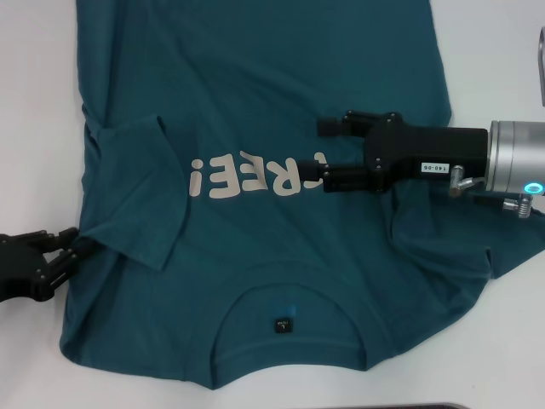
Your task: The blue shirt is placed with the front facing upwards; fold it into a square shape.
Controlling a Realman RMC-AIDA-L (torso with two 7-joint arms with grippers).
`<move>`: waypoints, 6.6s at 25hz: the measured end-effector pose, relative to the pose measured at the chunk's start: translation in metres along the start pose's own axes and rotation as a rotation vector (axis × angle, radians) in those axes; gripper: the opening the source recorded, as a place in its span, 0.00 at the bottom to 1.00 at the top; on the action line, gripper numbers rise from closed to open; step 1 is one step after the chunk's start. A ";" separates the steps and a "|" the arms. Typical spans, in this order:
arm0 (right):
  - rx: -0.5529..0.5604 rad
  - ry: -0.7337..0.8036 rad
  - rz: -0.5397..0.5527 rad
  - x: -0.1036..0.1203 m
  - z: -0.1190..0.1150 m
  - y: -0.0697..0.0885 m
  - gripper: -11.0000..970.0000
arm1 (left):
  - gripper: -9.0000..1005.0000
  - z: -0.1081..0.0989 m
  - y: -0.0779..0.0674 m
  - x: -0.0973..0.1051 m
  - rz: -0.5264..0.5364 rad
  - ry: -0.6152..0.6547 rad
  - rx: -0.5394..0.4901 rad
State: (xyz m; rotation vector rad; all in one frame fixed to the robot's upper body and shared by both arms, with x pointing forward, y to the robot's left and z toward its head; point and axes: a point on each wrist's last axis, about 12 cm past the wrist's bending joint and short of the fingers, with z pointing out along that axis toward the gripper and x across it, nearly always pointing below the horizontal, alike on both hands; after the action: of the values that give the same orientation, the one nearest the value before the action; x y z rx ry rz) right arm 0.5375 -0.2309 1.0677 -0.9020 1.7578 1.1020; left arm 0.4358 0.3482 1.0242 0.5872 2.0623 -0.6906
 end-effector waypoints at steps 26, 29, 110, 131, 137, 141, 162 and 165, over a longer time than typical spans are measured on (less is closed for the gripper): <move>0.007 0.003 -0.005 0.000 0.000 -0.001 0.93 | 0.01 0.028 -0.024 -0.012 -0.064 -0.036 0.248; 0.006 0.004 -0.006 0.000 0.001 -0.001 0.93 | 0.01 0.033 -0.028 -0.011 -0.077 -0.012 0.276; 0.414 0.218 0.616 0.026 -0.195 0.003 0.93 | 0.88 0.070 -0.032 -0.058 -0.068 -0.098 0.388; 0.406 0.252 0.616 0.028 -0.160 -0.011 0.93 | 0.88 0.071 -0.033 -0.057 -0.075 -0.097 0.391; 0.393 0.249 0.615 0.026 -0.157 -0.011 0.92 | 0.88 0.071 -0.032 -0.057 -0.075 -0.096 0.388; 0.385 0.248 0.616 0.024 -0.153 -0.014 0.92 | 0.88 0.071 -0.032 -0.057 -0.075 -0.096 0.387; 0.391 0.257 0.665 0.024 -0.145 -0.019 0.47 | 0.88 0.071 -0.030 -0.056 -0.061 -0.095 0.370; 0.393 0.257 0.668 0.024 -0.146 -0.019 0.29 | 0.88 0.071 -0.030 -0.056 -0.061 -0.095 0.370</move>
State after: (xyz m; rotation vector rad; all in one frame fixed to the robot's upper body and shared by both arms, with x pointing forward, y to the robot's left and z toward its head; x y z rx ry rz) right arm 0.5044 -0.3757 1.0758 -0.2109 2.4778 0.9997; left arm 0.4875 0.2712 1.0454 0.6856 1.8816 -1.1278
